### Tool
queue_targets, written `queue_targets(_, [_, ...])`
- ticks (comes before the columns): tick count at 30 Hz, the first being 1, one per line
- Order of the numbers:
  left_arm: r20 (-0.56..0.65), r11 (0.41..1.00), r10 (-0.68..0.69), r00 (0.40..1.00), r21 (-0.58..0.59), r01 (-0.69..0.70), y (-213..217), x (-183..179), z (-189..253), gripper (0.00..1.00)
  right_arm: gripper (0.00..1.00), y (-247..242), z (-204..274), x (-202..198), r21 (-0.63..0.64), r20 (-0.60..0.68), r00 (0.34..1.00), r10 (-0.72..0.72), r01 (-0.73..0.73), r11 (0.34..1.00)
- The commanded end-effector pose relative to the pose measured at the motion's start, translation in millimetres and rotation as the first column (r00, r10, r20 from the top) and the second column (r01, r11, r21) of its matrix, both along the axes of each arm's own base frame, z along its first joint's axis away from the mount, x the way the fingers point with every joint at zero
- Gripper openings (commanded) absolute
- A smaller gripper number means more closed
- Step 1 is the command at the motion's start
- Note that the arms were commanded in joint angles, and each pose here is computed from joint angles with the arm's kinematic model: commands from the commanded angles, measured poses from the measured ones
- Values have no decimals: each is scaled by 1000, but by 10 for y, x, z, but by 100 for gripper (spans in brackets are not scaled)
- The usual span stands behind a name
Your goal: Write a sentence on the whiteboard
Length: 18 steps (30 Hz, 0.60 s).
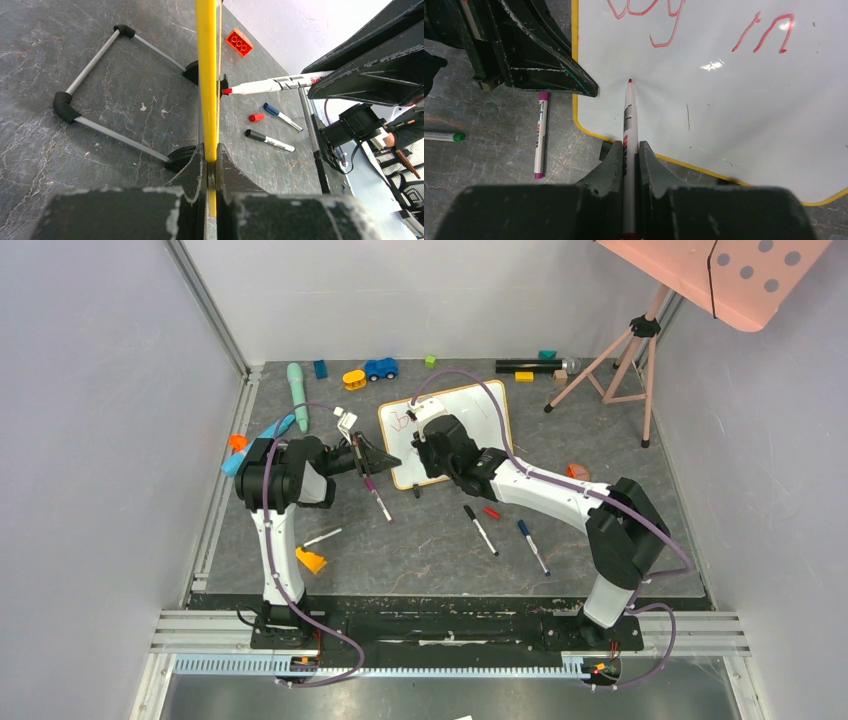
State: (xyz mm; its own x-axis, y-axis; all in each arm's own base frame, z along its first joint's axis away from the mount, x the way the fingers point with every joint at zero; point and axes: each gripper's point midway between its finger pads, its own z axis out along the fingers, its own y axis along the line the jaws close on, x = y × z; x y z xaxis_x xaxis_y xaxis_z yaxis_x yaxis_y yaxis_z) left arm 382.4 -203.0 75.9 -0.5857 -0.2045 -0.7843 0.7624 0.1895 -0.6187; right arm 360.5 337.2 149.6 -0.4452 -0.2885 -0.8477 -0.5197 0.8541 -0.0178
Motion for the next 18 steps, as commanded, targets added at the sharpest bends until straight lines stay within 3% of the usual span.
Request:
queue_targets(1, [69,992,-119,990,39,117,-41,-245,-186,2,0,53,213,105,17,55,998,-20,19,1000])
queue_targets(18, [71,992,-121,990,39,118,-41,-243,-184,2,0,49,140,192,-7,55,997,-54,54,998])
